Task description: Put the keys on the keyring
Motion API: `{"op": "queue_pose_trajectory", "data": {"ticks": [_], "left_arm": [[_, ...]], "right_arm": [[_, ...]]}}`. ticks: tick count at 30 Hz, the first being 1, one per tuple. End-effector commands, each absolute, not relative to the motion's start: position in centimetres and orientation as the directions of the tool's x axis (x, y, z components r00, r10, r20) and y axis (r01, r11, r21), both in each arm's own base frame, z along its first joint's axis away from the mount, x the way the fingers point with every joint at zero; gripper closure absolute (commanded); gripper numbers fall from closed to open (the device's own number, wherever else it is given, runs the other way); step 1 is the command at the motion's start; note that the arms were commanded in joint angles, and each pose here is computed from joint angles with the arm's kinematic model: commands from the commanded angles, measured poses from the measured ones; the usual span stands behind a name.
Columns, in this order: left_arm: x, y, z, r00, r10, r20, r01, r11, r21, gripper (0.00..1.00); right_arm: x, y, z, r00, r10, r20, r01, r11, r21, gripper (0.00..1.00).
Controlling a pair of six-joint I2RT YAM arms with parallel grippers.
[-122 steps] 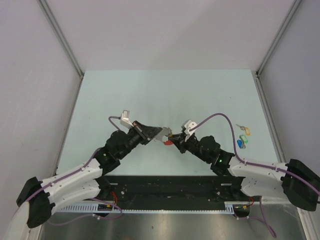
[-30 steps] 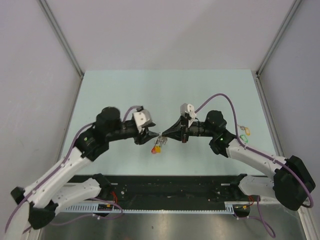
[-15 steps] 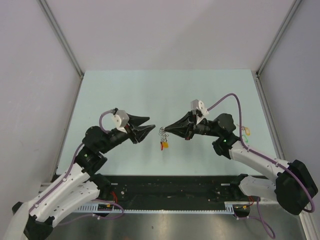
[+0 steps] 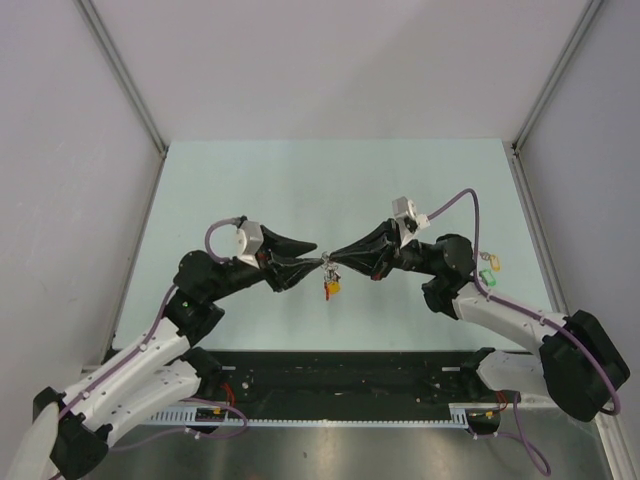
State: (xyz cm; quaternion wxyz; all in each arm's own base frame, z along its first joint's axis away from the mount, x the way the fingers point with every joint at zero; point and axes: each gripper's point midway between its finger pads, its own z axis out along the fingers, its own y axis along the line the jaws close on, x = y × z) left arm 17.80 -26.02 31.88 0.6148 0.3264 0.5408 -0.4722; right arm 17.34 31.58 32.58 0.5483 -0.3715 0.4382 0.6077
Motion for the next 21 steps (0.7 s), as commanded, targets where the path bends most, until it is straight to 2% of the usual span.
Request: {"op": "queue_pose_trajectory", "data": {"ticks": [1,7,12,13,21], "left_arm": [[16.23,-26.49,32.94,-0.021,-0.27,-0.963,0.965,0.246,-0.09,0.57],[16.05,-26.63,32.8,-0.025,-0.274,-0.961,0.969,0.232,-0.091,0.6],[16.02,-26.79,33.11,-0.025,-0.287,-0.958,0.971,0.219,-0.092,0.71],[16.05,-26.82,33.09,-0.032,-0.29,-0.957,0.971,0.218,-0.098,0.76],[15.99,-26.91,33.46,-0.039,-0.311,-0.95,0.972,0.207,-0.107,0.9]], "right_arm": [[16.86,31.04,34.94,-0.096,0.442,-0.892,-0.995,-0.04,0.088,1.0],[16.77,31.13,34.98,-0.099,0.454,-0.885,-0.995,-0.051,0.085,1.0],[16.46,31.32,34.8,-0.101,0.448,-0.888,-0.995,-0.064,0.081,1.0],[16.38,31.4,34.72,-0.105,0.445,-0.889,-0.994,-0.068,0.083,1.0],[16.01,31.66,34.45,-0.11,0.437,-0.893,-0.993,-0.086,0.08,1.0]]}}
